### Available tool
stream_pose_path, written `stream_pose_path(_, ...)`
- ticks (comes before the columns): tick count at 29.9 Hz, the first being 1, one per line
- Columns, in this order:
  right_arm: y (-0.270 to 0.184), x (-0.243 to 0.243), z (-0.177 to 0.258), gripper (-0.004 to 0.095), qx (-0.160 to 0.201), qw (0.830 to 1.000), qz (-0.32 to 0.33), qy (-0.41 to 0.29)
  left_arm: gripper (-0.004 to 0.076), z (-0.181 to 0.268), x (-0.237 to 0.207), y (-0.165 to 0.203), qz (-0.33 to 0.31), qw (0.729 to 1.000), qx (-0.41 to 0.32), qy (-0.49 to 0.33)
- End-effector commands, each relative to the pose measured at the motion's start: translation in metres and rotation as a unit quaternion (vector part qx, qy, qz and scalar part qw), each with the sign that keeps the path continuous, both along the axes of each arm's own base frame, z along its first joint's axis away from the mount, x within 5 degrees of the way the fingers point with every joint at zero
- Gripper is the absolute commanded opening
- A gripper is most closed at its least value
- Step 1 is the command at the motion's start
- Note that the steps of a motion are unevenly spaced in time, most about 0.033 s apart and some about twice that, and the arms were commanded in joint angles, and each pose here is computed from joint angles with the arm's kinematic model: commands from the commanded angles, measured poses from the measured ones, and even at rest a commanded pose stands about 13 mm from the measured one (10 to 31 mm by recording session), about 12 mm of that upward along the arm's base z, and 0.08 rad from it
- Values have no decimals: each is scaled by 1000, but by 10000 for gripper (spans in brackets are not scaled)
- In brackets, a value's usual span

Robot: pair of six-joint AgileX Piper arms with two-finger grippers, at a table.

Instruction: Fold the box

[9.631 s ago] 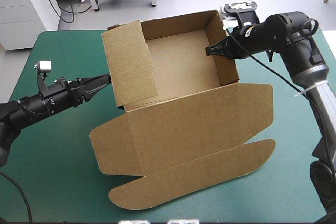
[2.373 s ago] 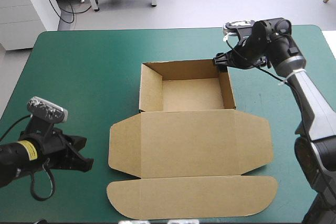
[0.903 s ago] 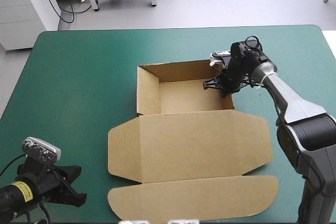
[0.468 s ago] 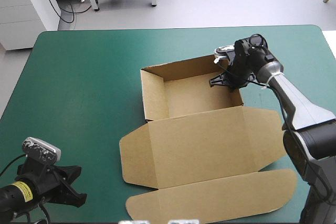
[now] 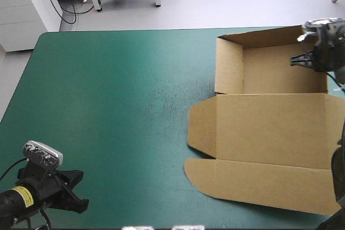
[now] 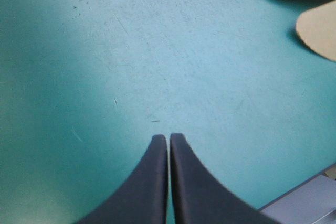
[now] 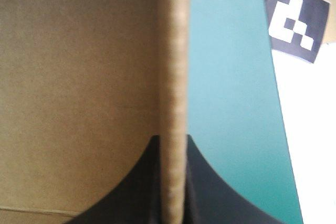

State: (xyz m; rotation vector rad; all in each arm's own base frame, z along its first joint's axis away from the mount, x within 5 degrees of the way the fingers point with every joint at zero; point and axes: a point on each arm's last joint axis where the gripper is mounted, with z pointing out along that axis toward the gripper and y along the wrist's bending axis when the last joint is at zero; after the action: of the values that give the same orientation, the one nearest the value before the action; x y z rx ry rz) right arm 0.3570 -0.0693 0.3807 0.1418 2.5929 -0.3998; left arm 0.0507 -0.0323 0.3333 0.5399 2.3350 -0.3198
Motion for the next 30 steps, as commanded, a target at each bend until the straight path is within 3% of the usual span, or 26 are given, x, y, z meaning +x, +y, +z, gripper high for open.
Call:
stream_pose_path(1, -43, -15, 25, -2, 4, 996, -50, -75, -8, 9, 3, -2, 1, 999, -18, -30)
stream_pose_path(10, -123, -14, -12, -21, 28, 986, -151, -63, -8, 9, 3, -2, 1, 999, -18, -30)
stream_pose_path(16, -140, -4, -45, -16, 50, 982, -180, -25, -8, 9, 3, -1, 1, 1000, -15, -28)
stream_pose_path(19, -142, 0, -54, 33, 53, 983, -176, -10, -8, 9, 3, -1, 1, 1000, -14, -27)
stream_pose_path(23, -140, 1, -58, 281, 60, 986, -155, 3, -8, 8, 2, -1, 1, 1000, -11, -20)
stream_pose_path(28, -135, -1, -61, 887, 80, 987, -139, 28, -8, 5, -1, 1, 0, 1000, 2, 0)
stream_pose_path(29, -135, -3, -61, 944, 81, 986, -142, 36, -8, 4, -1, 1, 0, 1000, 3, 3)
stream_pose_path(30, -134, -4, -62, 939, 82, 985, -143, 46, -8, 4, -1, 1, 0, 1000, 3, 3)
